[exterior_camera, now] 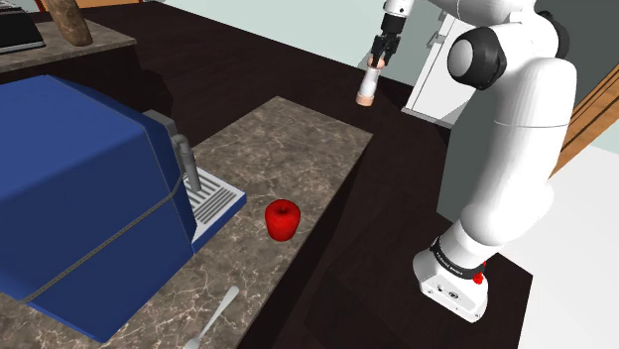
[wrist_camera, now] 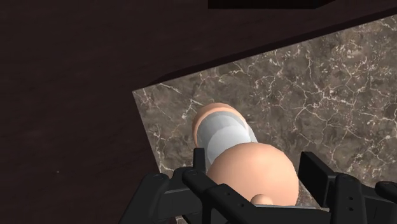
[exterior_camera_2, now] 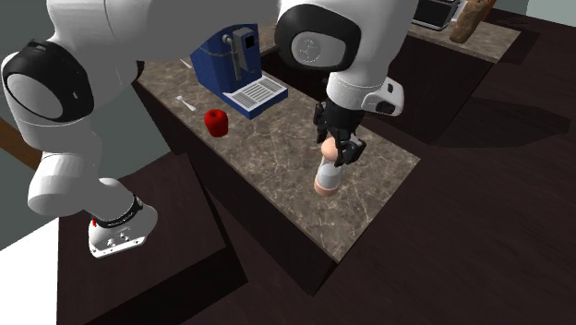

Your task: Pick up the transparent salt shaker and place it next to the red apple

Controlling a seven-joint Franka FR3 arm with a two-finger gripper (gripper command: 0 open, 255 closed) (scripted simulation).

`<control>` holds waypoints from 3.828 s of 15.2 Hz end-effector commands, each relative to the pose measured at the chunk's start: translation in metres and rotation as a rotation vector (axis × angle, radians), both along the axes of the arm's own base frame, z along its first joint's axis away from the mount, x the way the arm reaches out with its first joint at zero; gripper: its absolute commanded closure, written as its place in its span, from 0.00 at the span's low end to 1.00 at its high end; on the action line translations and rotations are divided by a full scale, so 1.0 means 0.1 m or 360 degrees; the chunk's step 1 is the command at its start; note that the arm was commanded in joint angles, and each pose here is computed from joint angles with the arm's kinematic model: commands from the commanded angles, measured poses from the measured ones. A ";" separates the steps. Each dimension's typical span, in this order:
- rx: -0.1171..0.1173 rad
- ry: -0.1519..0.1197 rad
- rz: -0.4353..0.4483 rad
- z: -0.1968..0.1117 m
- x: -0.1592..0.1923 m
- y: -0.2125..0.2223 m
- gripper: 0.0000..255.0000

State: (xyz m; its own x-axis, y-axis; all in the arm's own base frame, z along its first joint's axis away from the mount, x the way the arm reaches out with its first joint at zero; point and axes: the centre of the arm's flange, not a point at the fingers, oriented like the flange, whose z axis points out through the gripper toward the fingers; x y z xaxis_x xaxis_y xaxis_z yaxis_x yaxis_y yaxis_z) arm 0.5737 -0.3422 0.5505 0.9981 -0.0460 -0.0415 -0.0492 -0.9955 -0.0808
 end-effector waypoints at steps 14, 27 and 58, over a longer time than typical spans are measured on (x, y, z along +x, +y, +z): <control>0.0000 0.0000 0.0000 0.46 -0.26 0.74 1.00; 0.0000 0.0000 0.0000 0.47 -0.84 2.36 1.00; 0.0000 0.0000 0.0000 -0.31 -1.54 4.32 1.00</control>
